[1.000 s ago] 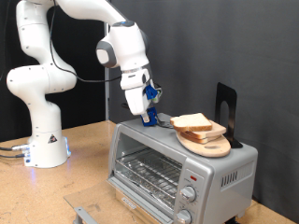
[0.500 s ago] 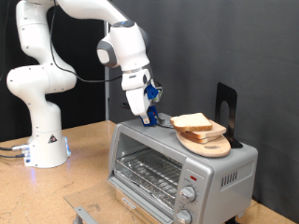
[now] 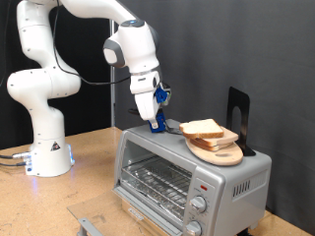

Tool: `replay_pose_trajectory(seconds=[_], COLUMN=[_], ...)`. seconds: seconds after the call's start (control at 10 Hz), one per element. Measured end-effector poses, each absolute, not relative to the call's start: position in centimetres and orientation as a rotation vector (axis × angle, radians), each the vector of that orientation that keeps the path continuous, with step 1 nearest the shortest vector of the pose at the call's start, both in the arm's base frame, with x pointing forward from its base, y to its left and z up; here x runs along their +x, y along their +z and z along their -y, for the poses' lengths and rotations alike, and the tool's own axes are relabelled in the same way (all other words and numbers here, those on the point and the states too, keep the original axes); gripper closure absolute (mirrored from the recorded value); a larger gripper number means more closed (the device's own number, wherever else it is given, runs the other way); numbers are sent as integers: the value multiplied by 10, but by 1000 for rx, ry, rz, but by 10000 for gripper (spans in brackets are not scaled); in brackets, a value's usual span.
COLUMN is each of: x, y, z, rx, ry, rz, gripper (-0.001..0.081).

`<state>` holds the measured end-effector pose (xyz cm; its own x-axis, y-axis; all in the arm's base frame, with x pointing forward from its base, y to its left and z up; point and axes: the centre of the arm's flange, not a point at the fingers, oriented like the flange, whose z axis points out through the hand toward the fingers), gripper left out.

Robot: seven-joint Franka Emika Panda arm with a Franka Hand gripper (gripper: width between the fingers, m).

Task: Make a piece of toast with the oven

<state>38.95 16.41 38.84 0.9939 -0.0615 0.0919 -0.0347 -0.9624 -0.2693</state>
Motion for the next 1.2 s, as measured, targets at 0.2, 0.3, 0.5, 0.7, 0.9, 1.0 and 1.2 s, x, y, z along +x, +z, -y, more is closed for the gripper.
replay_pose_trajectory(seconds=[0.2,0.3,0.5,0.7,0.9,1.0,1.2], x=[389,389,389,390,392,392,392], y=[388,388,388,389,390,390,390], z=[-164,-164,-164,-164,-162,-162,-162], rx=[-2873,-2877,-2881,-2881,-2877,-2876,-2876], ry=[-130,-130,-131,-153,-204,-215,-216], rz=[-62,-56,-51,-24,13,23,23], gripper=[-2,-2,-2,-2,-2,-2,-2])
